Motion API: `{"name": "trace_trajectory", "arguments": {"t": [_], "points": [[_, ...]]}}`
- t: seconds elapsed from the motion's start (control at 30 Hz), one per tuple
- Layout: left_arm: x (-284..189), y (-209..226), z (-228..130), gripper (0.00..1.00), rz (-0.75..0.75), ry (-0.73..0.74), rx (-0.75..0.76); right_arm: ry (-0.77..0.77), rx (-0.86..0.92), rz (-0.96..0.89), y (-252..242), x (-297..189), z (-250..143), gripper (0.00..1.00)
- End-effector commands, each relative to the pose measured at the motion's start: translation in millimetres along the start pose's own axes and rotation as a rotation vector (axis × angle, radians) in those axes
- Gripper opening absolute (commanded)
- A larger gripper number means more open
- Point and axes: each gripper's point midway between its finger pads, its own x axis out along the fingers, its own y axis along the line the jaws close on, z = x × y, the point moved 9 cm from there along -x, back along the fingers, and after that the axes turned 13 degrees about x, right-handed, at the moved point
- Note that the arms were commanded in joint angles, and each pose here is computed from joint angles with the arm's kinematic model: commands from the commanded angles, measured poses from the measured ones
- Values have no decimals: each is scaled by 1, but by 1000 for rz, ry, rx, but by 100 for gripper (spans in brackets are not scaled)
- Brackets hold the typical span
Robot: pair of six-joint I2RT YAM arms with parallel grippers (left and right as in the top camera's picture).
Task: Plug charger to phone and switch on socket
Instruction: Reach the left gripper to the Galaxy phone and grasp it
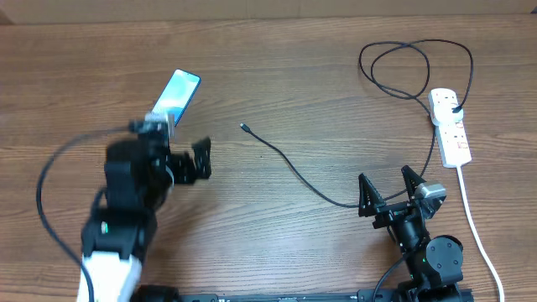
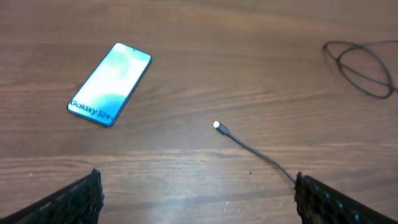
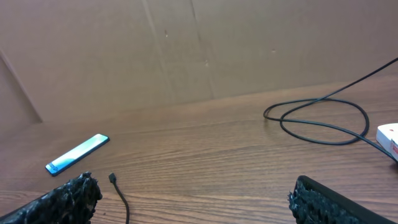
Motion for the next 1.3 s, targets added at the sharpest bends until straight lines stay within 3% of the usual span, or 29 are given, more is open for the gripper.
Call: {"name": "trace_trajectory", "arguments": {"t": [0.0, 0.23, 0.5, 0.67, 0.83, 1.1, 1.27], "points": [[10, 6, 30, 100, 27, 67, 47, -4, -3, 7, -1, 0, -2, 100], [46, 14, 47, 100, 36, 263, 41, -4, -3, 7, -1, 0, -2, 100], [75, 27, 50, 100, 126, 256, 92, -4, -3, 7, -1, 0, -2, 100], [82, 24, 55, 99, 68, 229, 268, -4, -3, 7, -1, 0, -2, 100], [98, 30, 58, 100, 68, 259, 299, -4, -3, 7, -1, 0, -2, 100], [155, 55, 63, 100, 39, 403, 369, -4, -3, 7, -1, 0, -2, 100], [194, 82, 65, 100, 98, 524, 449, -4, -3, 7, -1, 0, -2, 100]]}}
